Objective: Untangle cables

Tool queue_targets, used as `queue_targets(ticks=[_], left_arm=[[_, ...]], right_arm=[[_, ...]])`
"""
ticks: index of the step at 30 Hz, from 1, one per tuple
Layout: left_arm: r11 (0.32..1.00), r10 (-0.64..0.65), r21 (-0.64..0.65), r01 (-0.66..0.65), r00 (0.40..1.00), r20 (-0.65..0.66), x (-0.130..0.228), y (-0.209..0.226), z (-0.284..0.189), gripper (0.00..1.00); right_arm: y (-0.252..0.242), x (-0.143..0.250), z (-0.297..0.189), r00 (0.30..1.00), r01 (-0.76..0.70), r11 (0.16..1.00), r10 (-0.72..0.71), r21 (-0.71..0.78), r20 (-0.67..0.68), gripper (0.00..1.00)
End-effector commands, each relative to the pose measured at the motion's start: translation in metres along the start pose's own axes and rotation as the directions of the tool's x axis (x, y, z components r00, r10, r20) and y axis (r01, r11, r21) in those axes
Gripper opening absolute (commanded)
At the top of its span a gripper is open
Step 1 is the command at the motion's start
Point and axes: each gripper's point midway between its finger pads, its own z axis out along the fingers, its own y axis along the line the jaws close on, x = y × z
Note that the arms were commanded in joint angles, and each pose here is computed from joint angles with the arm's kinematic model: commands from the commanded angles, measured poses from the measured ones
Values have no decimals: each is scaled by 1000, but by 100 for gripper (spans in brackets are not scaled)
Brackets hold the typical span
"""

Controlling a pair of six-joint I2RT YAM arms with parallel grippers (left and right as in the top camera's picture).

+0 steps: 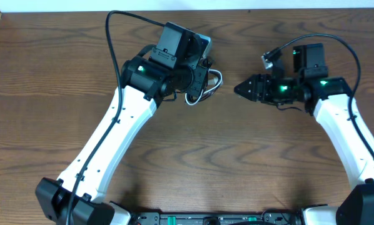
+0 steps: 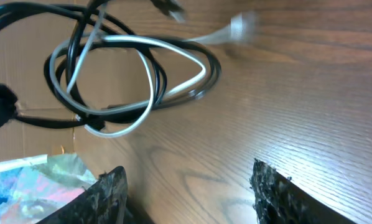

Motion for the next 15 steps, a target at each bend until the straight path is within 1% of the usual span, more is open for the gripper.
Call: queue_targets(ticks=[1, 5, 8, 11, 15], left_arm=[[998, -61, 4, 61, 998, 17, -3, -1, -7, 8], [994, -106, 8, 106, 994, 21, -3, -2, -9, 7], [989, -145, 11, 145, 989, 28, -5, -2, -9, 8], [975, -222, 20, 222, 974, 40, -8, -3, -9, 7], [961, -259, 109, 255, 965, 32, -13, -18, -10, 7]], right_arm=[[16, -3, 3, 1000, 8, 1000, -8, -1, 21, 60], [29, -3, 12, 999, 38, 999, -37, -13, 31, 60], [21, 0, 19, 998, -47, 997, 45, 59, 37, 54], [19, 4, 27, 995, -100, 990, 96, 99, 39, 53], [19, 7, 38, 992, -122, 982, 115, 147, 56, 54]])
